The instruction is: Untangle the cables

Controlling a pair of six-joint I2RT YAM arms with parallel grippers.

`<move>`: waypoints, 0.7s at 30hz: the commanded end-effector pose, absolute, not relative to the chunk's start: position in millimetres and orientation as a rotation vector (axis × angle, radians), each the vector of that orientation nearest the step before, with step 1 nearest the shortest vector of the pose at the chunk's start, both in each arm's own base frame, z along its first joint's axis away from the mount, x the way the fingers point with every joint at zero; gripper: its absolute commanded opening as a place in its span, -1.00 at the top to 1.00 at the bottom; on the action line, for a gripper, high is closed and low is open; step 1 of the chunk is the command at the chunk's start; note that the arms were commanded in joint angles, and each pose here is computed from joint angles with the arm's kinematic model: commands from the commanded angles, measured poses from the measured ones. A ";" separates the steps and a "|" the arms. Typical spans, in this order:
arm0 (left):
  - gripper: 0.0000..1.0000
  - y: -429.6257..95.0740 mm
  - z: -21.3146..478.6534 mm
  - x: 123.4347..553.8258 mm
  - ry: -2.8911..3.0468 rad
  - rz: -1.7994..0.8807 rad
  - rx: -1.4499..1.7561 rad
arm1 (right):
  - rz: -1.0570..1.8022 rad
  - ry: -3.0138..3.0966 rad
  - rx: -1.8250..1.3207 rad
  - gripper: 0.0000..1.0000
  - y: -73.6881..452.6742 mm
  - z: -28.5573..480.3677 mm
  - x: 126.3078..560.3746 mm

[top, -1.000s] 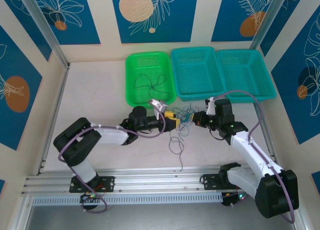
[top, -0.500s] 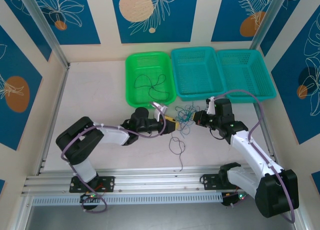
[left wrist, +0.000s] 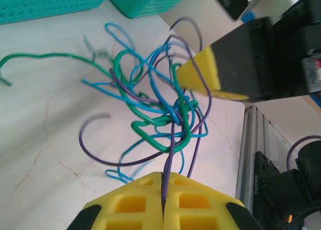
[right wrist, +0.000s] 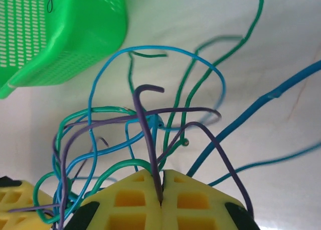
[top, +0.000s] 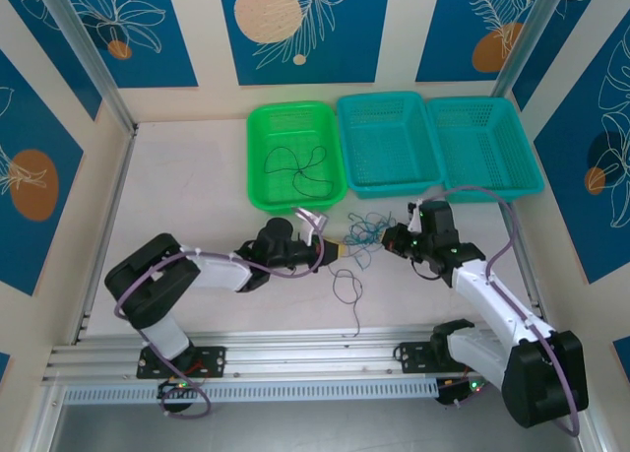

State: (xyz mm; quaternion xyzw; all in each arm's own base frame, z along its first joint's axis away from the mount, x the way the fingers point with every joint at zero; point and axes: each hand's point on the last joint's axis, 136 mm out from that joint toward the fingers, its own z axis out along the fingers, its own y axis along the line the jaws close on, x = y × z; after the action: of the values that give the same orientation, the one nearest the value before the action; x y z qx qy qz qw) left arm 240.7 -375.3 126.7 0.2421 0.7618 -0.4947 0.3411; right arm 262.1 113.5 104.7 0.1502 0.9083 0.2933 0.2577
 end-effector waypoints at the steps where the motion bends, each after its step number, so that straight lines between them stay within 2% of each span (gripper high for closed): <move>1: 1.00 -340.0 94.2 257.3 2.085 -1.071 0.550 | 0.543 2.443 0.864 0.88 43.3 60.5 248.6; 3: 1.00 -336.2 79.9 255.5 2.120 -1.066 0.537 | 0.609 2.451 0.868 0.73 48.0 55.2 246.3; 6: 1.00 -347.9 69.0 247.6 2.136 -1.156 0.559 | 0.752 2.522 0.714 0.37 75.0 63.6 245.9; 7: 1.00 -353.6 65.1 244.8 2.149 -1.180 0.578 | 0.778 2.548 0.676 0.31 82.3 69.4 245.1; 15: 1.00 -362.6 52.3 248.7 2.214 -1.148 0.591 | 0.786 2.518 0.656 0.26 102.1 124.8 252.5; 21: 1.00 -360.6 53.6 249.1 2.213 -1.139 0.582 | 0.831 2.628 0.915 0.20 130.5 116.4 243.8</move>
State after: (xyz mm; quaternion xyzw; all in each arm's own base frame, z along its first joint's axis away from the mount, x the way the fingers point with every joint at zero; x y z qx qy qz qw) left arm 244.5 -358.0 48.4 0.2206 0.8309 -0.4271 0.2801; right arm 257.4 124.6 130.1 0.2481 0.9028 0.2990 0.1845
